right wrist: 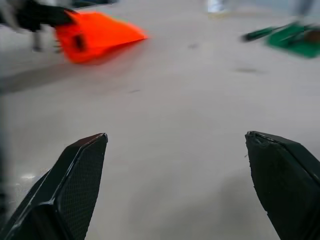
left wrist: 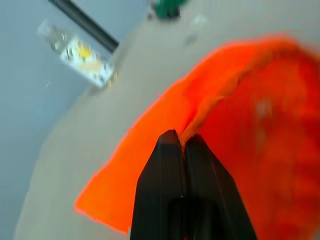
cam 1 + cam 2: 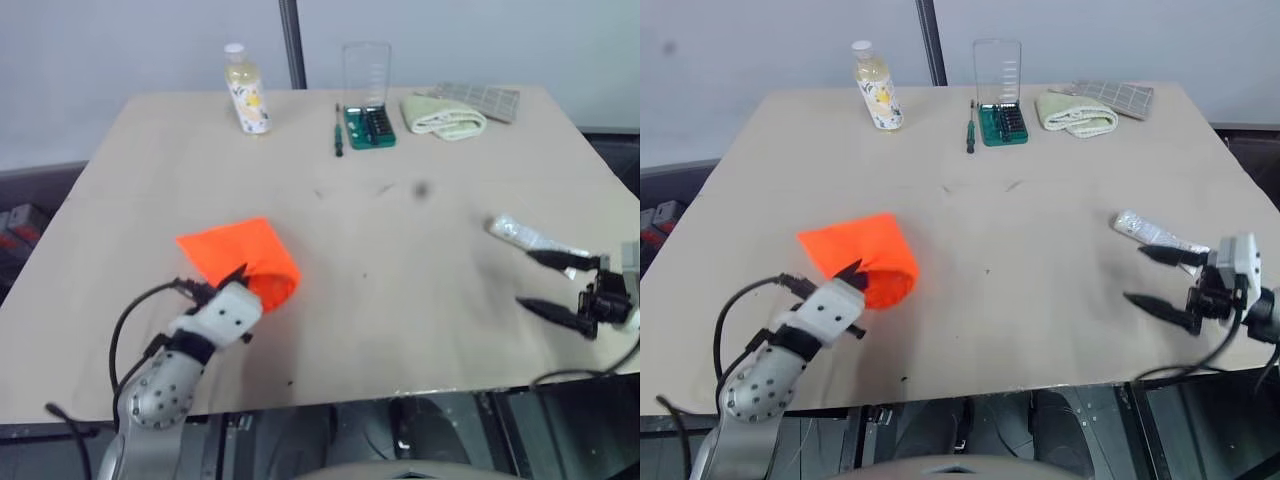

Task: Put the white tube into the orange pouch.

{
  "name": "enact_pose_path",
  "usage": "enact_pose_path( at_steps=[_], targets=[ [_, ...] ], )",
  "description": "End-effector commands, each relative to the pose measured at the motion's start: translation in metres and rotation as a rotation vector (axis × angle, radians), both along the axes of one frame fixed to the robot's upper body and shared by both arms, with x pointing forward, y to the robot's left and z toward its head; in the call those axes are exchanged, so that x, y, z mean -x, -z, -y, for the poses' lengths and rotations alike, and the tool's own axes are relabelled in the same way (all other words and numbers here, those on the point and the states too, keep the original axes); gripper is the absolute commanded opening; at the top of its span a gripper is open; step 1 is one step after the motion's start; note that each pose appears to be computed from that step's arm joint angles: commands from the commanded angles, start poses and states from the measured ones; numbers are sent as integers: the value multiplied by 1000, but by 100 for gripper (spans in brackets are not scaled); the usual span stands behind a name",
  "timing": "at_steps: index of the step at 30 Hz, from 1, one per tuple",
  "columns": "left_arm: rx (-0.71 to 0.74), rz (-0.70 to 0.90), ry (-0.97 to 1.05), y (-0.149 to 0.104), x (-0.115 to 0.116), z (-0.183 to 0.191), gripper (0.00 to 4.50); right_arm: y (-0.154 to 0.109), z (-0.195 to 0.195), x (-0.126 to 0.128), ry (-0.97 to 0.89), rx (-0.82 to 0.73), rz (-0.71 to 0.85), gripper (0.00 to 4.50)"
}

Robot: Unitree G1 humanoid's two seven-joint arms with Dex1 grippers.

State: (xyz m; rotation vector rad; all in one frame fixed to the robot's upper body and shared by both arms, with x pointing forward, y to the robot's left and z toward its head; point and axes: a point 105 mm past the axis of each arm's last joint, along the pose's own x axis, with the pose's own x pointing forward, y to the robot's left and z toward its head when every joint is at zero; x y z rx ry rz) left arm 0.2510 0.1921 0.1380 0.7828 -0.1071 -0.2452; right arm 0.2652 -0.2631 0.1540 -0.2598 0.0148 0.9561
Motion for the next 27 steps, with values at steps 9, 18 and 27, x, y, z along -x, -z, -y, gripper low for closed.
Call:
enact_pose_path(
  at_steps=[9, 18, 27],
  targets=[
    [179, -83, 93, -22, -17, 21, 1, 24, 67, -64, 429, 355, -64, 450],
    [247, -104, 110, -30, -26, 24, 1, 44, 68, -85, 471, 272, -256, 450],
    [267, -115, 110, -31, -22, 26, 0, 50, 56, -87, 419, 174, -320, 261]
  ],
)
